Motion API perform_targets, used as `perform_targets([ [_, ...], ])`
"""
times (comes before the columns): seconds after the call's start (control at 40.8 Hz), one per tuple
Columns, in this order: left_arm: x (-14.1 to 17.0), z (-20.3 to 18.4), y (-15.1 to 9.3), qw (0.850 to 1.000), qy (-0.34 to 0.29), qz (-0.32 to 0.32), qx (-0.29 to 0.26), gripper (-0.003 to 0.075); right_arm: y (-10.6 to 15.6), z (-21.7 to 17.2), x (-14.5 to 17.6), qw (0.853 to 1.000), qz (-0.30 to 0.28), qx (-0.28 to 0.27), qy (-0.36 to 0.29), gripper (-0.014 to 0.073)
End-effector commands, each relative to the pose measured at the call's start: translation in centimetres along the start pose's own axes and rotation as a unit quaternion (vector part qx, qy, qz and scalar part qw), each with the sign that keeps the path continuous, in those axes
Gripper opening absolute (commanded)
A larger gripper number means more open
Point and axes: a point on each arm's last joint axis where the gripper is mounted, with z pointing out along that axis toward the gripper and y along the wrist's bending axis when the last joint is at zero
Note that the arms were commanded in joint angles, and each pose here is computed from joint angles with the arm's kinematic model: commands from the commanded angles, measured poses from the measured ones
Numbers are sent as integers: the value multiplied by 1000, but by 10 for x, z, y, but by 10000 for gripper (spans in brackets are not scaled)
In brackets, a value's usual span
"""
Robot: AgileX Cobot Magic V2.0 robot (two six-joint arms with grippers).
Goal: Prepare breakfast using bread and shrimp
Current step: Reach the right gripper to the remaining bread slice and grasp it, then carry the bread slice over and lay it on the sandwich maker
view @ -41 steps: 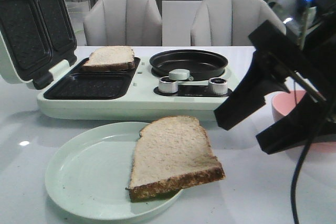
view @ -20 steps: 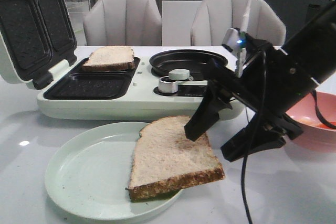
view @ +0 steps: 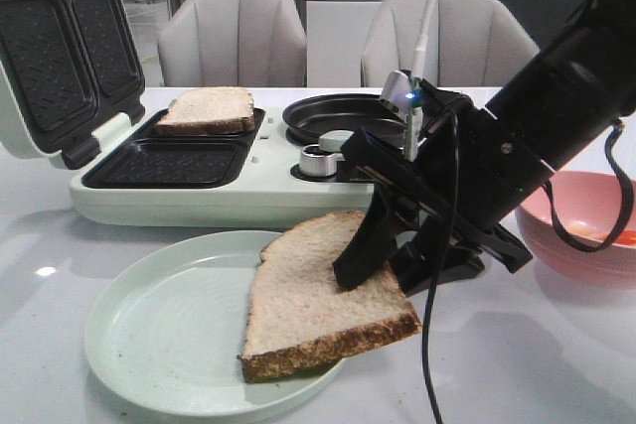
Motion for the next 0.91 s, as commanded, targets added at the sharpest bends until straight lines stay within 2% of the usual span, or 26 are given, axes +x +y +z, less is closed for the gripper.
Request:
perform_targets([
  [0.0,-12,-5,-3,999,-44,2,15,487,20,-21,-8,999,-26,-24,-28,196],
  [0.245,-12,-5,-3,999,-44,2,15,487,26,-31,-9,998,-40,-20,-48,36],
  [0.392,-12,-5,-3,999,-44,2,15,487,32,-38,-9,997,-47,-26,-57,35],
  [0.514,-12,-5,-3,999,-44,2,15,487,54,-61,-9,992,-70,-49,-88,35],
  [0.686,-12,-5,-3,999,-44,2,15,487,98,-96,-28,976,-125,-85,-155,35],
  [0.882,-12,-5,-3,999,-44,2,15,487,130,-91,-62,963,-146,-112,-194,35],
])
